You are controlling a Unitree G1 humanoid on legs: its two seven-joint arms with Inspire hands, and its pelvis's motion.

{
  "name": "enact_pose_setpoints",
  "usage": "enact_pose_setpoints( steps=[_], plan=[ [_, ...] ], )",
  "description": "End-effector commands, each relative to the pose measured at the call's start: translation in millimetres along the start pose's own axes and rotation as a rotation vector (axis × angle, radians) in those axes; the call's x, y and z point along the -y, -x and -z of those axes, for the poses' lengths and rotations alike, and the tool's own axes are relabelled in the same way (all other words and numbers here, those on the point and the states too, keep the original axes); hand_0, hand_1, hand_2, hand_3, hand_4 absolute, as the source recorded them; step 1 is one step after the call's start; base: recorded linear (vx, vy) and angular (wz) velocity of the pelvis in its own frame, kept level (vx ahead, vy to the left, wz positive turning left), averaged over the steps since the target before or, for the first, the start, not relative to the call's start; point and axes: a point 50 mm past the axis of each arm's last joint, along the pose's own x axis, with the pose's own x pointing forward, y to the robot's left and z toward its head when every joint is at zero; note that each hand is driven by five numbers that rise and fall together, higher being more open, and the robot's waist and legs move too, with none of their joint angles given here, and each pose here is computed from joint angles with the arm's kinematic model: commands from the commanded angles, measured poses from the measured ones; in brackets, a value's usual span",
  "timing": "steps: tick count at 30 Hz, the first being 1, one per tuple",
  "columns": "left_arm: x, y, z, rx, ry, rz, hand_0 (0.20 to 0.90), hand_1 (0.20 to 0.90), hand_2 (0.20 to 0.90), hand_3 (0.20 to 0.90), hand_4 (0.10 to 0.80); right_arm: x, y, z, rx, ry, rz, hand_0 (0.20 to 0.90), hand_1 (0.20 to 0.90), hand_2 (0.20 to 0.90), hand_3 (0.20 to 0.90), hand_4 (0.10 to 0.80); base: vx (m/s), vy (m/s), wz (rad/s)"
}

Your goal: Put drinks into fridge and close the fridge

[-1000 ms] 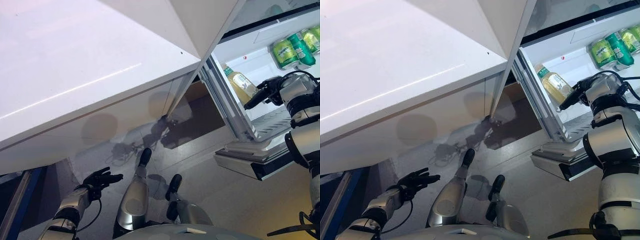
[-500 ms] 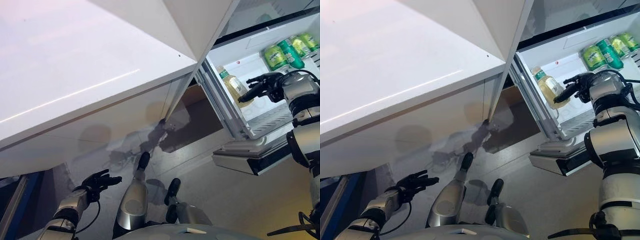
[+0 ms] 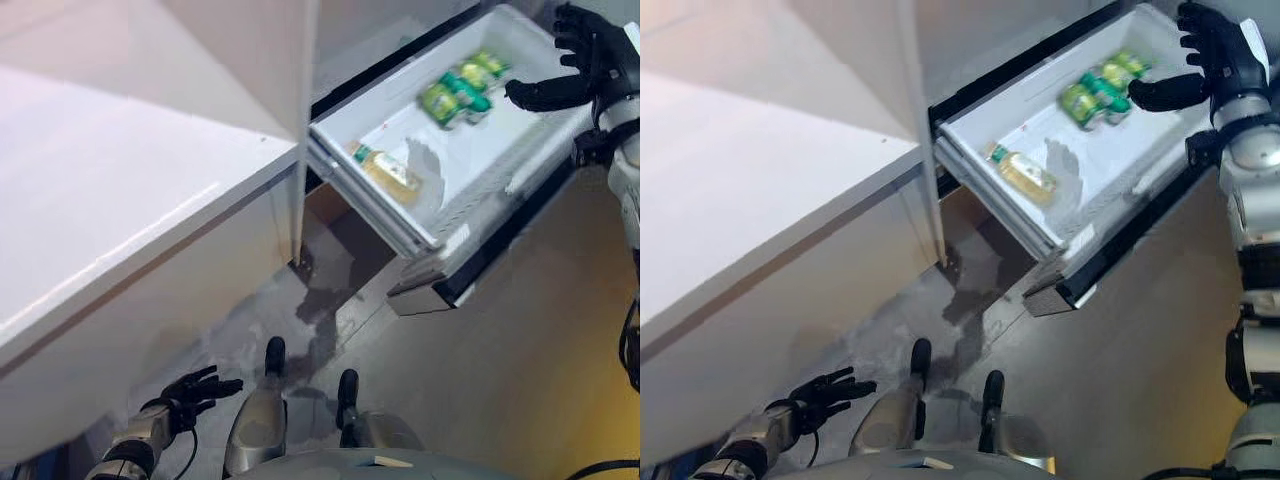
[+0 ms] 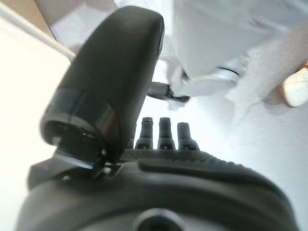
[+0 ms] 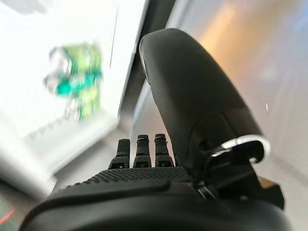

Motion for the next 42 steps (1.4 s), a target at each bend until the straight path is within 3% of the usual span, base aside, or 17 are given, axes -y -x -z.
enact_pose_setpoints(
  steps=[1,6,15,20,26,32,42],
  plan=[
    [-7,5,50,-0.138,-0.026,-0.012,0.900,0.900,0.900,0.900,0.800,29,12,-27,0.177,0.069,0.076,0.900,0.900,0.900,0.900,0.800,0.044,0.027,-0.34],
    [-6,7,62,-0.170,-0.001,-0.027,0.900,0.900,0.900,0.900,0.800,36,41,-7,0.157,0.069,0.071,0.900,0.900,0.900,0.900,0.800,0.064,-0.012,-0.29],
    [-6,11,85,-0.242,0.053,-0.080,0.900,0.900,0.900,0.900,0.800,32,110,89,-0.177,0.029,0.089,0.900,0.900,0.900,0.900,0.800,0.140,-0.025,-0.16],
    [-1,10,87,-0.261,0.083,-0.077,0.900,0.900,0.900,0.900,0.800,23,127,119,-0.296,-0.037,0.095,0.900,0.900,0.900,0.900,0.800,0.069,0.028,-0.01],
    [5,2,65,-0.211,0.096,-0.080,0.900,0.900,0.900,0.900,0.800,-5,104,113,-0.219,-0.121,0.036,0.900,0.900,0.900,0.900,0.800,-0.096,0.021,0.08],
    [18,-7,26,-0.107,0.113,-0.034,0.900,0.900,0.900,0.900,0.800,-47,60,82,-0.075,-0.221,-0.086,0.900,0.900,0.900,0.900,0.800,-0.183,0.022,0.10],
    [31,-12,-7,-0.037,0.052,-0.046,0.900,0.900,0.900,0.900,0.800,-114,24,20,0.133,-0.233,-0.262,0.900,0.900,0.900,0.900,0.800,-0.015,-0.019,0.19]
  ],
)
